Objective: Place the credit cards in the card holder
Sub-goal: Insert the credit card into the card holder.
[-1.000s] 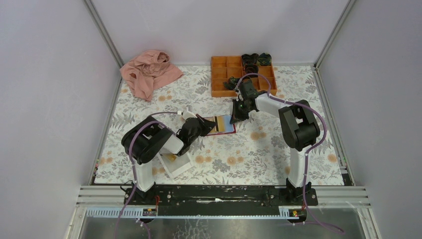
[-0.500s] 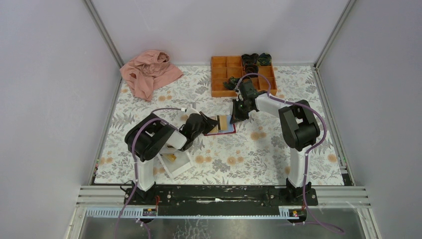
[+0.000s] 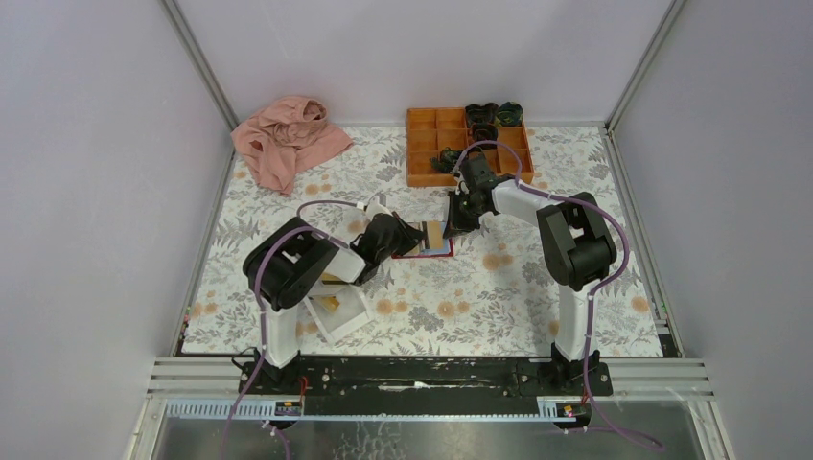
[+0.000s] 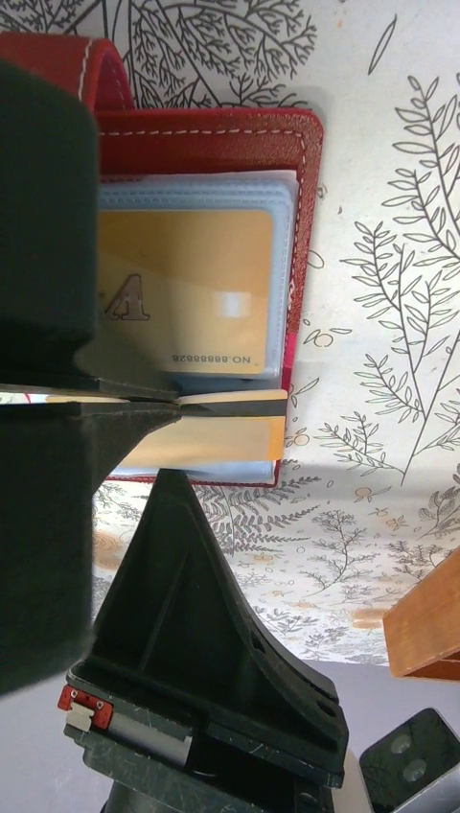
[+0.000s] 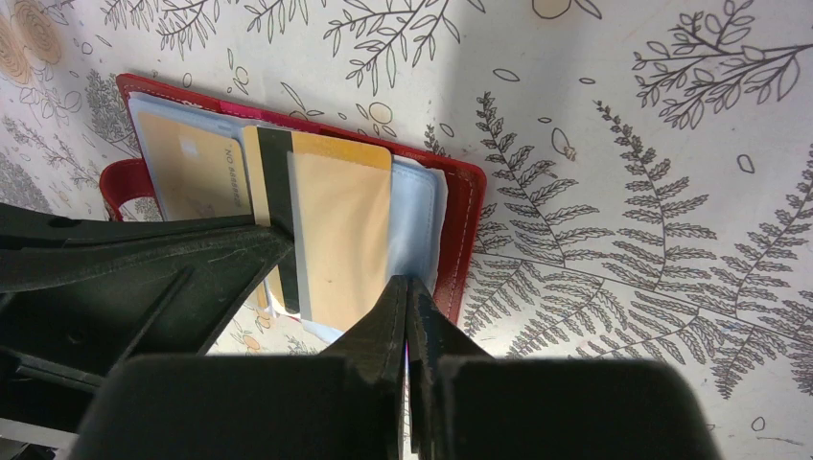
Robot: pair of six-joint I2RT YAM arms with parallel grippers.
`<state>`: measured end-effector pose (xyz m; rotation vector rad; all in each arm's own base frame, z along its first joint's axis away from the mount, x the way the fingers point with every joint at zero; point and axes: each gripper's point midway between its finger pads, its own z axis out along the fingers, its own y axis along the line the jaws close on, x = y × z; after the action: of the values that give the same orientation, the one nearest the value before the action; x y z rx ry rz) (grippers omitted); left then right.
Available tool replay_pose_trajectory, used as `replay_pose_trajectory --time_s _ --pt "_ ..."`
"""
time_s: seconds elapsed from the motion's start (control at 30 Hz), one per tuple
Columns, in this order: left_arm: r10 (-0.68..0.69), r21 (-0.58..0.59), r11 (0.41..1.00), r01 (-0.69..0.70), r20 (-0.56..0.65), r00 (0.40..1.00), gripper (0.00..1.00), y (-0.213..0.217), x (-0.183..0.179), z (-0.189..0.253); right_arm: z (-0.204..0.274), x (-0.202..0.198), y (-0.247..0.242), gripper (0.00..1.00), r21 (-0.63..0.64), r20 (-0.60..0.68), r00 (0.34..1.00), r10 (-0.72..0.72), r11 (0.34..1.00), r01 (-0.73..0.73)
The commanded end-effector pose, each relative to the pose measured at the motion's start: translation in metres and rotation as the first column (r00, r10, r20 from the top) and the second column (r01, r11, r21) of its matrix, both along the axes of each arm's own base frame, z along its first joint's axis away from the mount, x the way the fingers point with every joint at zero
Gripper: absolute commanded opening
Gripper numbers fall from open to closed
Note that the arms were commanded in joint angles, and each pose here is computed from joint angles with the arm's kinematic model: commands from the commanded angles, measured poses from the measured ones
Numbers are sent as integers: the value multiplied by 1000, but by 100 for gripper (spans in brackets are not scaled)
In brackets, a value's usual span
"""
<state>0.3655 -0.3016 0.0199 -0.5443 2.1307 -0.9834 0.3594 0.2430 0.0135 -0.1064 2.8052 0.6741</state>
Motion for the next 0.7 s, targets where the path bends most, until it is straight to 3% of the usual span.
replay_pose_trajectory --time_s 0.0,0.27,0.67 --pt "-108 145 981 126 -123 986 0 1 -40 -39 -29 -9 -14 0 -105 -35 999 -2 995 -2" --pt "-35 206 977 59 -118 992 0 27 -48 -35 -34 -9 -14 0 -106 -37 999 -15 994 11" --pt "-82 175 979 105 -135 987 0 9 -45 -43 -36 -10 -13 0 -100 -49 999 -8 995 3"
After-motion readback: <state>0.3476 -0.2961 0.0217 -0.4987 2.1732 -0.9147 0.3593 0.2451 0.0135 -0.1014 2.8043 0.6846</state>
